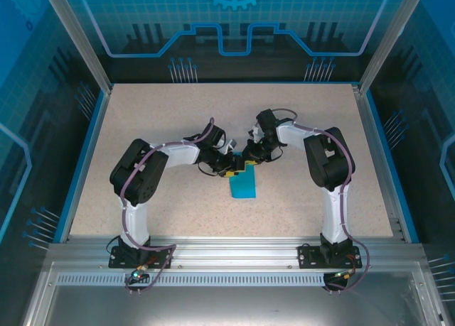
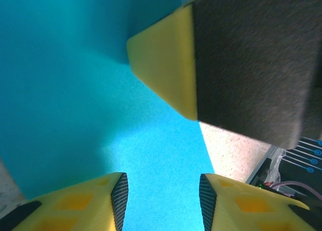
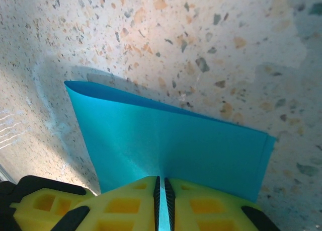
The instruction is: Fold a paper plane with a square sheet of paper (fold left side to right side)
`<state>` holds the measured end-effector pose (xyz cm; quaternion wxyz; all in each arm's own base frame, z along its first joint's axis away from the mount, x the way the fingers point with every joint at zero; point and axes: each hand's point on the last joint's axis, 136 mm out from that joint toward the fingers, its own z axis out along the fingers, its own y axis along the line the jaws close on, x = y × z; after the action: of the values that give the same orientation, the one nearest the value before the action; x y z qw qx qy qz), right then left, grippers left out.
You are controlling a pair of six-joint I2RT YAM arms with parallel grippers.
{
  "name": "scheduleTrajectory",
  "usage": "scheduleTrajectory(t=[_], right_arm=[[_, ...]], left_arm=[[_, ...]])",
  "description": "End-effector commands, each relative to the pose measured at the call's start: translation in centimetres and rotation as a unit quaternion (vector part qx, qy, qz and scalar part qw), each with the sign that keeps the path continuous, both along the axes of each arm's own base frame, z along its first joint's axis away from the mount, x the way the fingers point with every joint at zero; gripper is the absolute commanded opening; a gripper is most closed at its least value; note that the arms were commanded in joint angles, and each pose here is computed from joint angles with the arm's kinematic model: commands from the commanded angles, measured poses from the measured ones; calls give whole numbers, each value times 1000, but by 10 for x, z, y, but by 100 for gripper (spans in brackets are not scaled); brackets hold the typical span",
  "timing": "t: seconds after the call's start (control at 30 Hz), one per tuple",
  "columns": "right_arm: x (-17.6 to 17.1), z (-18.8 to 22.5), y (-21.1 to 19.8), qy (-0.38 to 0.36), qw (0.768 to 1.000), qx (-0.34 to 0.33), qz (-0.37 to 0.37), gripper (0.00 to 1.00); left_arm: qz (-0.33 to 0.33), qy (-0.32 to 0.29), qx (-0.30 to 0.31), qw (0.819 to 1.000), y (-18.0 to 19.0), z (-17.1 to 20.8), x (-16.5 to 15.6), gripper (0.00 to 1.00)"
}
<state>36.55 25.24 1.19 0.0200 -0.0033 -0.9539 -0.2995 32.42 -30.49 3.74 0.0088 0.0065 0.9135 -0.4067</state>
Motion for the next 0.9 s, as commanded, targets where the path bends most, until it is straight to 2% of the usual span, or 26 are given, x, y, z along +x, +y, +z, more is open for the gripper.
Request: scheduleTrajectory(t=[0.0,0.87], right_arm=[[-20,-31,-14,45,997,-60,1,16],[-33,-42,-16,64,994,-90,4,16]], left_arm=[[-30,8,-1,1000,-2,-10,-19,46],[-103,-17,38,994,-5,-23,-89,45]])
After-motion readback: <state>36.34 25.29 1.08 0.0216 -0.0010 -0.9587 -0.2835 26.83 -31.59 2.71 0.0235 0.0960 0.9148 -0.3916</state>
